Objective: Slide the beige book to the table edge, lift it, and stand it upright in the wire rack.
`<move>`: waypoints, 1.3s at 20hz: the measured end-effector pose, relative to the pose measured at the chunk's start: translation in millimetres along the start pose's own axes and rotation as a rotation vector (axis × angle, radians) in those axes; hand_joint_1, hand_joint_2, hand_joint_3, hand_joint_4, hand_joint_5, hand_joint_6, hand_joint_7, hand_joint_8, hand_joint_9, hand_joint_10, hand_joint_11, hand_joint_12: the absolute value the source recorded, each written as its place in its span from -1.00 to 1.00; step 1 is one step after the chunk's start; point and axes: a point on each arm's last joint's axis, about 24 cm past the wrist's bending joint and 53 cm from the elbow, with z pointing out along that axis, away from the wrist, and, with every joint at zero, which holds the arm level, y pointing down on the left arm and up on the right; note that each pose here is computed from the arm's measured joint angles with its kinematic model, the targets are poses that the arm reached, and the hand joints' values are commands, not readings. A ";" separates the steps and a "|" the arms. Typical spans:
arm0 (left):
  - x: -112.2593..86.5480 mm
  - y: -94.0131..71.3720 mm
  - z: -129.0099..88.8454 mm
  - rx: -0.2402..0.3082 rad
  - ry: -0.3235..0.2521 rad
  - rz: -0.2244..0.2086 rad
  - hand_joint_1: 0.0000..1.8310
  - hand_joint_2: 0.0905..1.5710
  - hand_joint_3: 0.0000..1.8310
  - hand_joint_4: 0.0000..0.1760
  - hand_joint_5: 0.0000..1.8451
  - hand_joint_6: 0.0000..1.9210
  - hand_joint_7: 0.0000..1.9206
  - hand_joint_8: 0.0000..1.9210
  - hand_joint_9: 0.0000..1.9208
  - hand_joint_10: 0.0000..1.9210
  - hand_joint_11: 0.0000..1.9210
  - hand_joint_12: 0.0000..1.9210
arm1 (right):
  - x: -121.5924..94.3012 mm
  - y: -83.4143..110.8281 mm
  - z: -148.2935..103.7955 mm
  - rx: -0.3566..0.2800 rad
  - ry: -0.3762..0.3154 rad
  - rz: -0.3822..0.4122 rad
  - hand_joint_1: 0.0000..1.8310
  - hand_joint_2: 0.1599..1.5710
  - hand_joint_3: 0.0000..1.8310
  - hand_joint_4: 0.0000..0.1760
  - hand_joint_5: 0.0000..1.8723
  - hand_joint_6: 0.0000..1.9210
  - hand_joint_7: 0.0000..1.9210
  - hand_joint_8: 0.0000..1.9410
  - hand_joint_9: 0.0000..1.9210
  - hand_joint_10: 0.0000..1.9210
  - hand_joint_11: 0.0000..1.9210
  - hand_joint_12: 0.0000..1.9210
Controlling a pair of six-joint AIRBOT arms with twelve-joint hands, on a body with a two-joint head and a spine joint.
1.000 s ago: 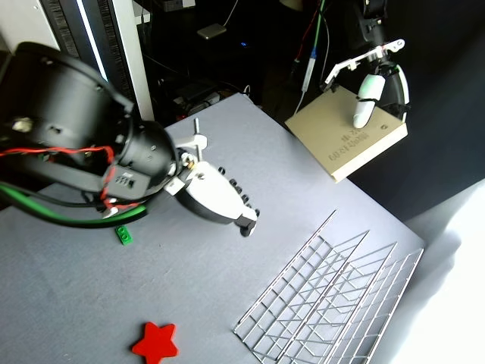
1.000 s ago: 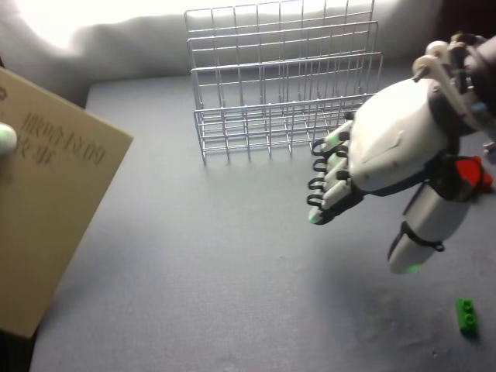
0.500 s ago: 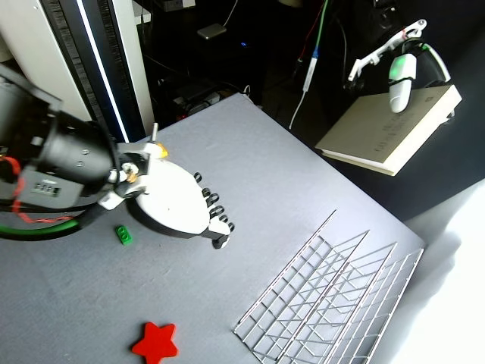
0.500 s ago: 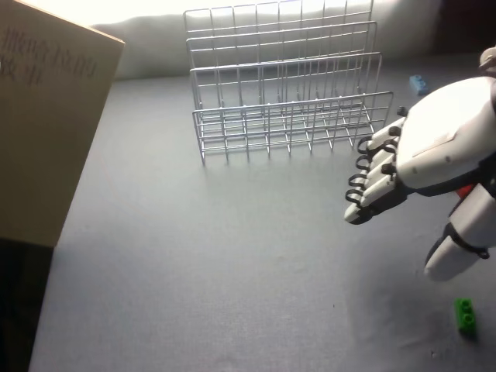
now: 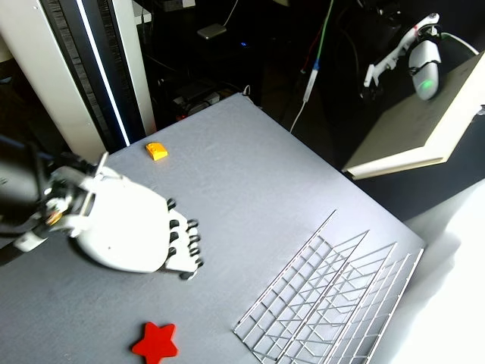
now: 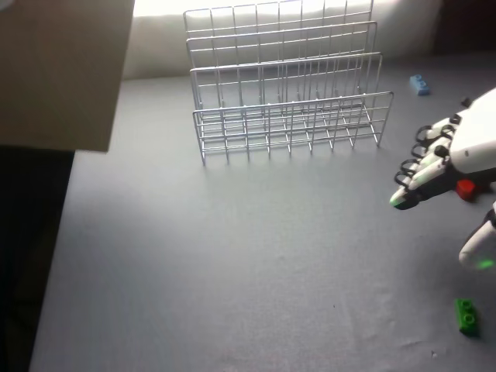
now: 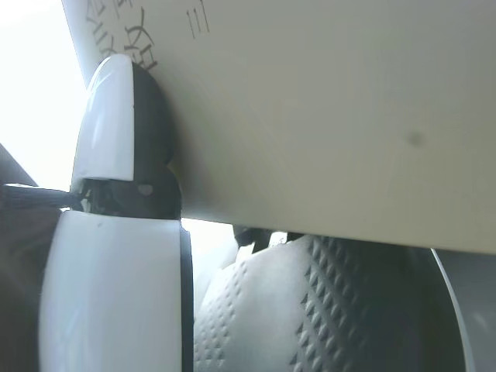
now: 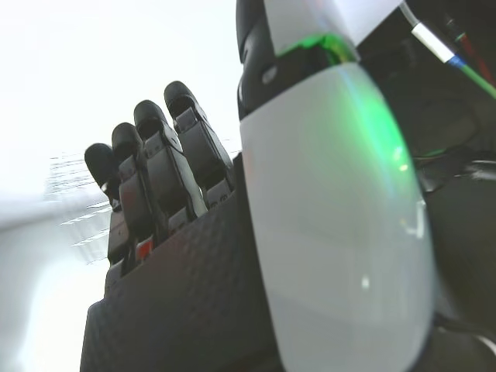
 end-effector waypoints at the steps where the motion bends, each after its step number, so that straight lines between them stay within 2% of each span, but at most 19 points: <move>1: 6.6 1.0 0.7 0.011 0.024 -0.001 0.62 0.51 -1.00 -1.00 -0.23 0.40 -0.33 0.35 -0.21 0.34 -0.29 0.67 | 0.4 -6.0 -2.6 0.012 -0.008 0.026 -0.74 0.30 -1.00 -1.00 -0.76 -1.00 -0.75 -1.00 -0.75 -1.00 -1.00 -0.22; 6: 22.9 -12.0 0.8 0.081 0.085 -0.015 0.62 0.50 -1.00 -1.00 -0.22 0.39 -0.33 0.35 -0.20 0.34 -0.32 0.68 | -9.5 -21.8 -12.0 0.045 -0.070 0.118 -0.74 0.30 -1.00 -1.00 -0.77 -1.00 -0.77 -1.00 -0.77 -1.00 -1.00 -0.26; 7: 25.8 -15.7 2.2 0.095 0.091 -0.022 0.62 0.50 -1.00 -1.00 -0.22 0.37 -0.33 0.36 -0.18 0.36 -0.35 0.67 | -10.5 -24.1 -12.4 0.049 -0.079 0.141 -0.76 0.31 -1.00 -1.00 -0.76 -1.00 -0.75 -1.00 -0.76 -1.00 -1.00 -0.21; 10: 41.6 -18.4 8.9 0.128 0.129 -0.056 0.62 0.50 -1.00 -1.00 -0.22 0.37 -0.34 0.36 -0.17 0.33 -0.34 0.68 | -10.5 -32.8 -15.8 0.065 -0.100 0.200 -0.76 0.31 -1.00 -1.00 -0.75 -1.00 -0.74 -0.99 -0.75 -0.99 -1.00 -0.20; 12: 55.4 -17.5 13.9 0.138 0.163 -0.073 0.61 0.51 -1.00 -1.00 -0.24 0.38 -0.32 0.35 -0.25 0.38 -0.27 0.67 | -11.9 -40.1 -20.7 0.080 -0.117 0.226 -0.74 0.32 -1.00 -1.00 -0.76 -1.00 -0.75 -1.00 -0.75 -1.00 -1.00 -0.23; 15: 73.2 -13.2 19.7 0.145 0.199 -0.109 0.61 0.52 -1.00 -1.00 -0.26 0.41 -0.35 0.39 -0.28 0.42 -0.26 0.65 | -15.1 -48.4 -27.5 0.094 -0.143 0.259 -0.76 0.32 -1.00 -1.00 -0.74 -1.00 -0.73 -1.00 -0.74 -1.00 -1.00 -0.22; 18: 80.8 -6.9 22.5 0.144 0.207 -0.136 0.62 0.50 -1.00 -1.00 -0.22 0.36 -0.33 0.36 -0.25 0.39 -0.25 0.62 | -15.8 -50.7 -29.7 0.097 -0.150 0.277 -0.76 0.31 -1.00 -1.00 -0.74 -1.00 -0.73 -1.00 -0.73 -1.00 -1.00 -0.22; 26: 110.9 30.8 34.3 0.114 0.248 -0.216 0.62 0.50 -1.00 -1.00 -0.23 0.37 -0.29 0.32 -0.21 0.33 -0.27 0.66 | -19.4 -60.2 -38.1 0.116 -0.180 0.279 -0.73 0.30 -1.00 -1.00 -0.76 -1.00 -0.77 -1.00 -0.77 -1.00 -1.00 -0.27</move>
